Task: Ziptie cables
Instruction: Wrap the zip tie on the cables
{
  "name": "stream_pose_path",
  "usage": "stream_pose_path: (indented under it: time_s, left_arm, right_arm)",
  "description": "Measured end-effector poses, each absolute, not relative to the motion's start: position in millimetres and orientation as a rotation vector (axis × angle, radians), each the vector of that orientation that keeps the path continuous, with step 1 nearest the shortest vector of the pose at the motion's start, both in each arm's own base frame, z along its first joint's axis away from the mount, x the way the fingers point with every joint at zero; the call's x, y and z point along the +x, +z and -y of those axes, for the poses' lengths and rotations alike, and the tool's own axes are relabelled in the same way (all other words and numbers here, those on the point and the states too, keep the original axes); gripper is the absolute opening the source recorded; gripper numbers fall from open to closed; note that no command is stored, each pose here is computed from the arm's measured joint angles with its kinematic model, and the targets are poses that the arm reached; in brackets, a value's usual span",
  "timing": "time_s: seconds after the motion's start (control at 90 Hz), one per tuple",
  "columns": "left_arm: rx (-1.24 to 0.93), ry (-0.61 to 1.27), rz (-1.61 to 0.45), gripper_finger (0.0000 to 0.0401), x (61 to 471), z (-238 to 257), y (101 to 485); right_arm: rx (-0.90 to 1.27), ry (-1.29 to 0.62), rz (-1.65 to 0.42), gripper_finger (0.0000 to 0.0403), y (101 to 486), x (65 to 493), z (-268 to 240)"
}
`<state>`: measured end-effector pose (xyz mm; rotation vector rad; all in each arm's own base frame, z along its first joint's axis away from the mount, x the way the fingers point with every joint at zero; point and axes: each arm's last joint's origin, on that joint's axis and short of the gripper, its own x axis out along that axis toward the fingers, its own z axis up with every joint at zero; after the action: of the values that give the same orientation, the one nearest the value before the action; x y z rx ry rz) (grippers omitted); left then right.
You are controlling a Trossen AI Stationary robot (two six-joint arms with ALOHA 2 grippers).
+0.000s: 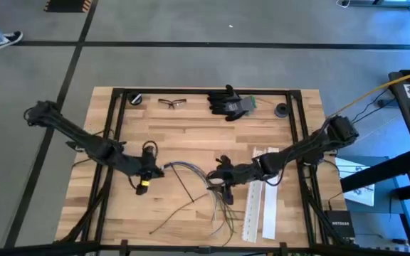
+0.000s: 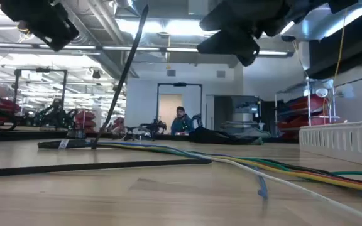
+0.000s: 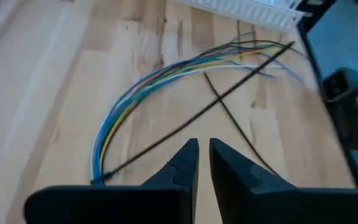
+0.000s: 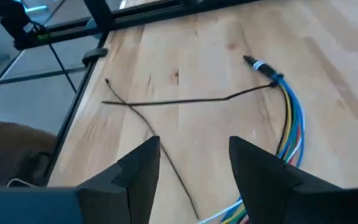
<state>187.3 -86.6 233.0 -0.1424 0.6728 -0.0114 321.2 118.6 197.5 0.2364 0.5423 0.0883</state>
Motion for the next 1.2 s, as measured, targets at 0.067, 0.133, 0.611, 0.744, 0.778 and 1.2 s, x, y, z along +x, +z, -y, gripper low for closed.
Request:
stream_pose_path:
  time_s: [0.067, 0.133, 0.611, 0.744, 0.778, 1.2]
  left_arm:
    - [-0.122, -0.011, -0.693, 0.0063, 195, 85, 227]
    - [-0.114, -0.012, -0.715, 0.0091, 200, 82, 222]
    - [-0.3, -0.057, -0.796, 0.0203, 197, 94, 217]
    - [-0.351, -0.088, -0.815, 0.0197, 190, 107, 217]
    - [-0.361, -0.092, -0.821, 0.0195, 188, 110, 217]
    - [-0.395, -0.077, -0.806, 0.0193, 171, 133, 216]
  right_arm:
    - [0.24, 0.081, -0.559, 0.0179, 192, 323, -119]
    - [0.253, 0.071, -0.575, 0.0179, 187, 324, -119]
    - [0.14, -0.154, -0.658, 0.0179, 125, 343, -115]
    - [0.147, -0.141, -0.712, 0.0179, 111, 354, -111]
    - [0.145, -0.143, -0.723, 0.0179, 109, 357, -110]
    - [0.013, -0.336, -0.956, 0.0179, 103, 359, -56]
